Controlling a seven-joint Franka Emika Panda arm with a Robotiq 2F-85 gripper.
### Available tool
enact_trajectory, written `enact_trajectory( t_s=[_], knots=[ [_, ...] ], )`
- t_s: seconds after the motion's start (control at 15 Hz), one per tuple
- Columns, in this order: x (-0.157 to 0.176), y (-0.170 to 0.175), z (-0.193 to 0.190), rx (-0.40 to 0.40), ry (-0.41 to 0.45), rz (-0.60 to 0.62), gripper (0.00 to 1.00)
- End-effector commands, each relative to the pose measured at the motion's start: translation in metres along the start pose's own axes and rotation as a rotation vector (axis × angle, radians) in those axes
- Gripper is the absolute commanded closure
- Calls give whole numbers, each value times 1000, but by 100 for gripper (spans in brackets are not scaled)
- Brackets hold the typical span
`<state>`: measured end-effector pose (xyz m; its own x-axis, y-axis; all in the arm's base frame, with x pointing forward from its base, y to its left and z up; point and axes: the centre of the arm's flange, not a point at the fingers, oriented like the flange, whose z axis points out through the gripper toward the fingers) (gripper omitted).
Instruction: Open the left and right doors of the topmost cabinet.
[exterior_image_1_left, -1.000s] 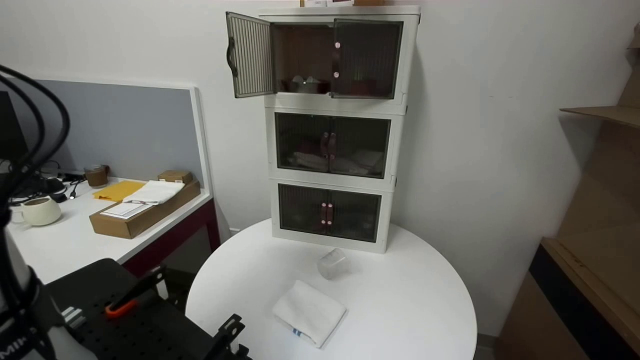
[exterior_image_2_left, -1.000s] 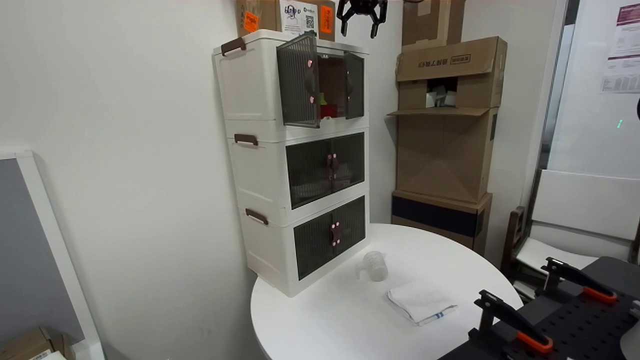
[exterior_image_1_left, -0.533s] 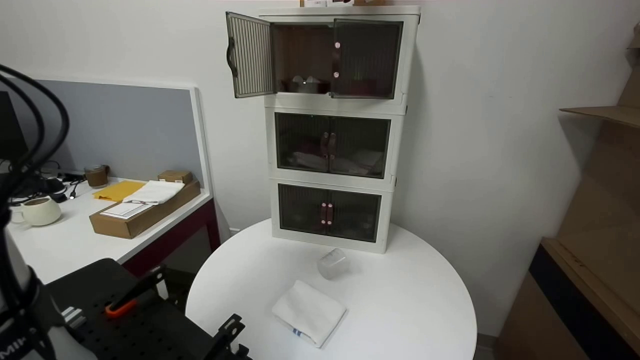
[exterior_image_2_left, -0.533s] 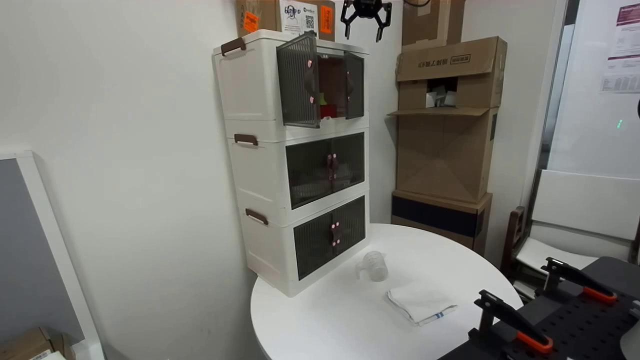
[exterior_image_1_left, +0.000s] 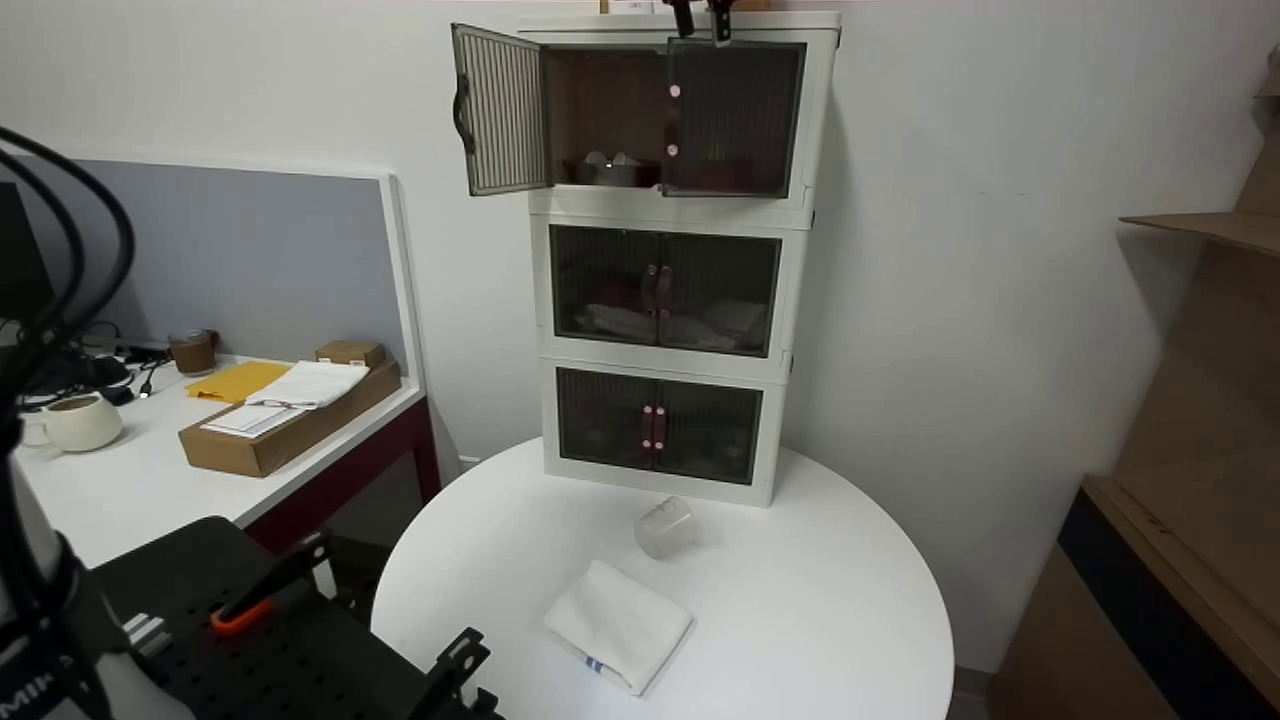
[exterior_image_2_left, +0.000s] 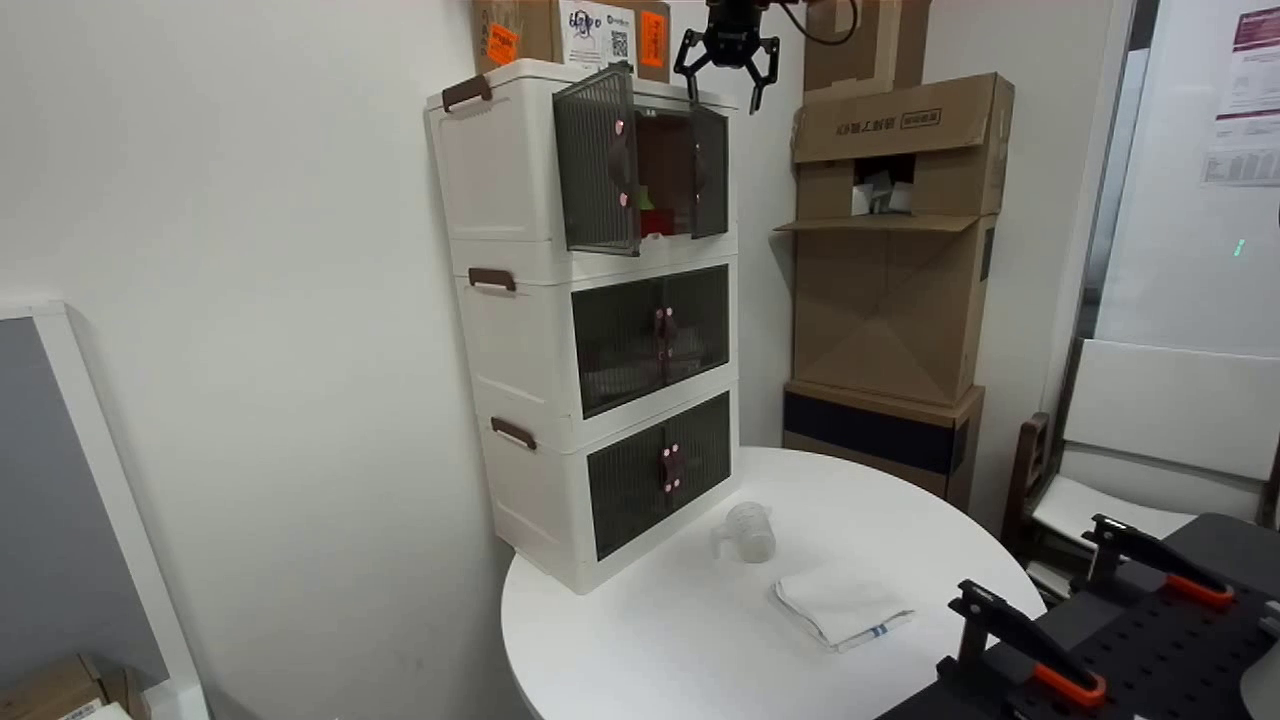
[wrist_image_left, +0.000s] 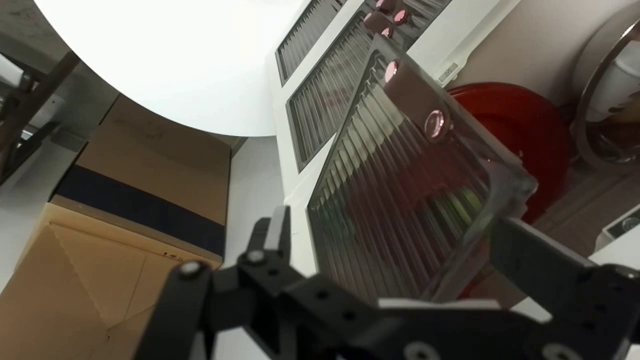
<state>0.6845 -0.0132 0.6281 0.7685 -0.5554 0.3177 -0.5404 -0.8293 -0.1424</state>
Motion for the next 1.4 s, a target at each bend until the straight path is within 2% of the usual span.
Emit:
enact_trajectory(
  t_s=[0.0, 0.33, 0.67, 0.8, 0.87, 1.0, 1.33],
  knots=[
    [-21, 9, 5, 4, 4, 29, 0],
    [-27, 33, -7, -26, 38, 60, 0],
    [-28, 92, -32, -93, 88, 149, 0],
    [-29, 109, -43, -96, 110, 173, 0],
    [-29, 111, -48, -61, 108, 152, 0],
    [-34, 104, -59, 66, 76, 61, 0],
    [-51, 45, -61, 279, -16, -82, 0]
  ],
)
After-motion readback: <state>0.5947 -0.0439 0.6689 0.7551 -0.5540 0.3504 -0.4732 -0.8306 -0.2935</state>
